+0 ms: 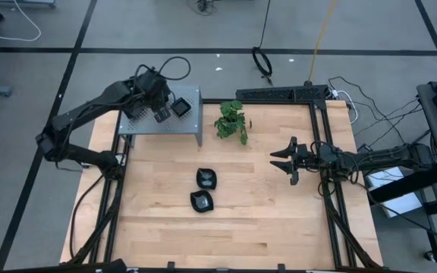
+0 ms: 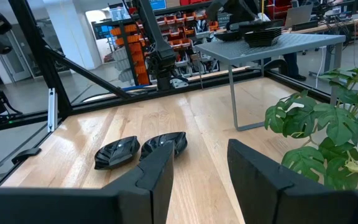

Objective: Pick & Place Mini shaped plates
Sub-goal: Stack the black square plate on top of the black square plate on the shelf, then stack the black leaf plate on top of the black leaf plate on the shelf

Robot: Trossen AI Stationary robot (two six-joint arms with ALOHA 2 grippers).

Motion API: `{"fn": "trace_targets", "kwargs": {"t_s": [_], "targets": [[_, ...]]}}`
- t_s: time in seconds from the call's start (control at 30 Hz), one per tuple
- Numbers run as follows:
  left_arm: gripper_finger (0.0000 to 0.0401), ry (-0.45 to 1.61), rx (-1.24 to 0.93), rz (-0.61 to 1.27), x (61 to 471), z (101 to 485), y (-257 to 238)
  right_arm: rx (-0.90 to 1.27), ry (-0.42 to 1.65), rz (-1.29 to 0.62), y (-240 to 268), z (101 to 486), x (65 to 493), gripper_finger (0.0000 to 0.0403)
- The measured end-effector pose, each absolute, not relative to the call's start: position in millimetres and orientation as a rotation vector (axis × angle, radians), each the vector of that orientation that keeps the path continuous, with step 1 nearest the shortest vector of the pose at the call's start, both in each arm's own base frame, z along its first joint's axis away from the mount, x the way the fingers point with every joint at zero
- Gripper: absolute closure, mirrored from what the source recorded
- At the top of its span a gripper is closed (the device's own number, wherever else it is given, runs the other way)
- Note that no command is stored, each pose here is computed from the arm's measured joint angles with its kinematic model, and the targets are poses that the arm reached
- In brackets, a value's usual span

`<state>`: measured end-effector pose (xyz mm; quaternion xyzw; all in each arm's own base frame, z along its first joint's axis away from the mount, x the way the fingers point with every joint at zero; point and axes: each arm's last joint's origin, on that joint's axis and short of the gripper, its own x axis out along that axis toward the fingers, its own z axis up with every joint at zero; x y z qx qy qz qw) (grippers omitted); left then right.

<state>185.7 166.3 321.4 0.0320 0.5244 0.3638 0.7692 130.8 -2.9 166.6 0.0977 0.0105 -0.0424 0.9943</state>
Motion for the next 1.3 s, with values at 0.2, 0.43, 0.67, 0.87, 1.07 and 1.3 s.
{"fn": "trace_targets", "kwargs": {"t_s": [0.2, 0.43, 0.67, 0.87, 1.07, 1.3], "targets": [[0.0246, 1.071, 0.074, 0.780, 189, 333, 153, 0.196, 0.021, -0.085, -3, 167, 131, 0.0261], [0.0236, 0.923, -0.152, 0.598, 206, 337, 123, 0.196, 0.021, -0.085, -3, 167, 131, 0.0261], [0.0235, 0.960, -0.214, 0.238, 243, 324, 67, 0.196, 0.021, -0.085, -3, 167, 131, 0.0261], [0.0235, 1.046, -0.096, 0.058, 274, 302, 15, 0.196, 0.021, -0.085, -3, 167, 131, 0.0261], [0.0235, 1.138, 0.153, -0.164, 296, 272, -27, 0.196, 0.021, -0.085, -3, 167, 131, 0.0261], [0.0235, 1.240, 0.460, -0.353, 312, 233, -56, 0.196, 0.021, -0.085, -3, 167, 131, 0.0261]]}}
